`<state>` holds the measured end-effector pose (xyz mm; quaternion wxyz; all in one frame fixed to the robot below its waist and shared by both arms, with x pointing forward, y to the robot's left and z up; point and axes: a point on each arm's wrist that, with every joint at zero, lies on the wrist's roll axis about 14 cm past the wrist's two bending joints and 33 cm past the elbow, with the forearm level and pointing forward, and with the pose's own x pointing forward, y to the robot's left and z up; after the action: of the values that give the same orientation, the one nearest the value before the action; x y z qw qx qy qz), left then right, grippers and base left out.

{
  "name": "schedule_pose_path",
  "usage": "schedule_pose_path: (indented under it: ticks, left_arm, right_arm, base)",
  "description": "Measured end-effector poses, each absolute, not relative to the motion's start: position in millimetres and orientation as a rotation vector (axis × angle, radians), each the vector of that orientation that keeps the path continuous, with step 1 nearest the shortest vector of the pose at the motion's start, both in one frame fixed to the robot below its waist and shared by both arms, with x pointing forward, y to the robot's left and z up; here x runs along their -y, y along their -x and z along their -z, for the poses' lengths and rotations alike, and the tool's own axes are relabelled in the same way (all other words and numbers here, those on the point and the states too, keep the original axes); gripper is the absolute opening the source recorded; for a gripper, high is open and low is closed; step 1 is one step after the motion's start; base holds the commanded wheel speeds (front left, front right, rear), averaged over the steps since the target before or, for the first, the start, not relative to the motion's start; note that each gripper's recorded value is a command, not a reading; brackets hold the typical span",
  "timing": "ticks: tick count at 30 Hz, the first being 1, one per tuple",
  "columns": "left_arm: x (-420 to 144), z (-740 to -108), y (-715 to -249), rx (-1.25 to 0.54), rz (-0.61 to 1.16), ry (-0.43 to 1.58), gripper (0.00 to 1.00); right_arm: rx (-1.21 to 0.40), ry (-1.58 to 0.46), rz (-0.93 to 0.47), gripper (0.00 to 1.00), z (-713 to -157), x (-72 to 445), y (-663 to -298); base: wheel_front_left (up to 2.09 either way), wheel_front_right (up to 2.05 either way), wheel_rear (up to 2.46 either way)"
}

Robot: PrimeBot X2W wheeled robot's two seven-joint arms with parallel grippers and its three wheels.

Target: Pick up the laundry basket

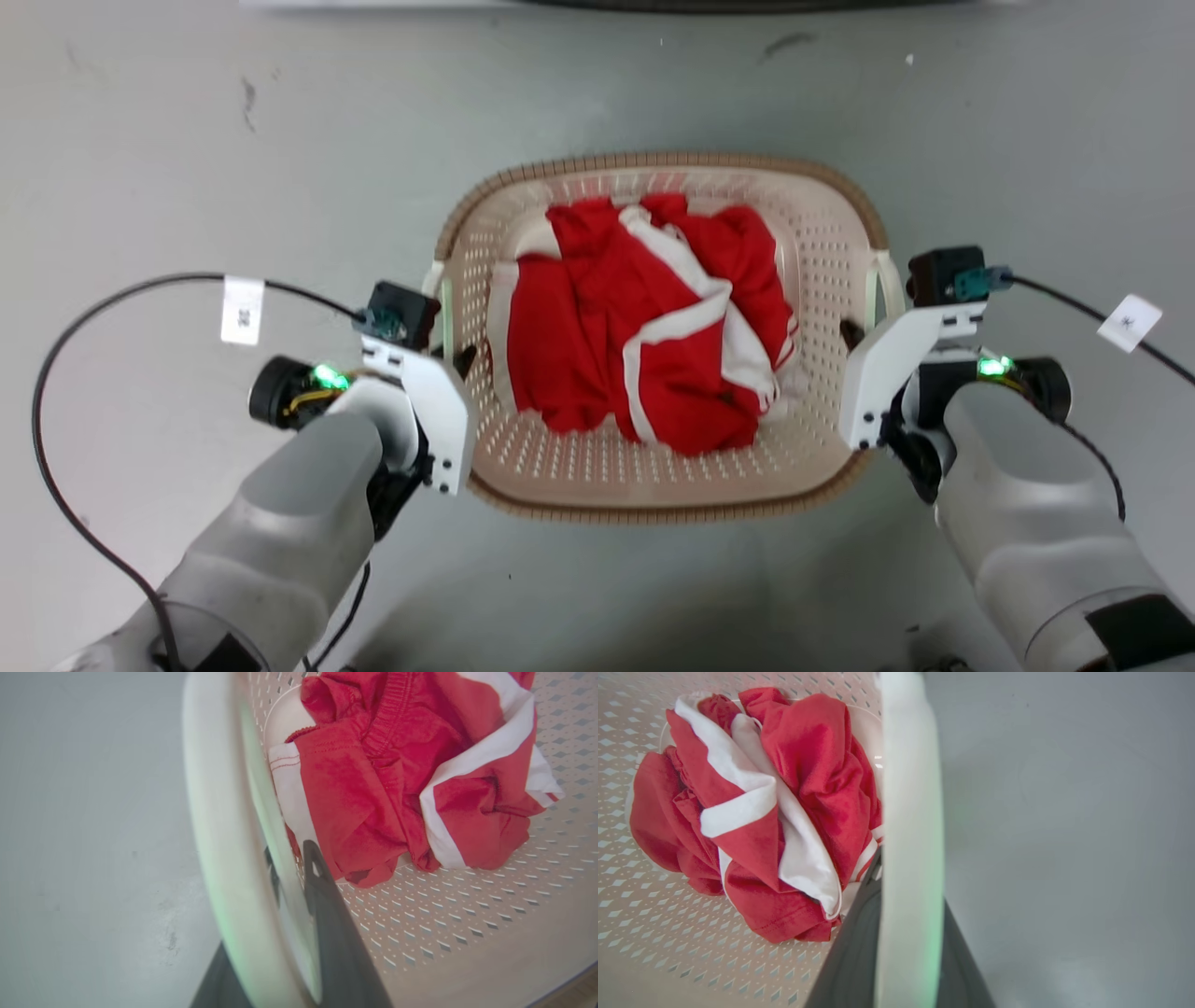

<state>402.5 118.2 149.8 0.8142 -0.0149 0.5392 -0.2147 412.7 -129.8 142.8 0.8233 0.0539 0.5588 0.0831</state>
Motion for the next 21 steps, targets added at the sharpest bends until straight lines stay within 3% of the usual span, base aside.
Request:
schedule_pose_path:
  ticks: [21]
  left_arm:
    - [-124,-246,-322,-1.25,0.478,0.077,0.0]
  right_arm:
    - [-1.326,0.024,-0.277,0.0,-234,127,-336]
  base:
    - [0.0,0.0,0.0]
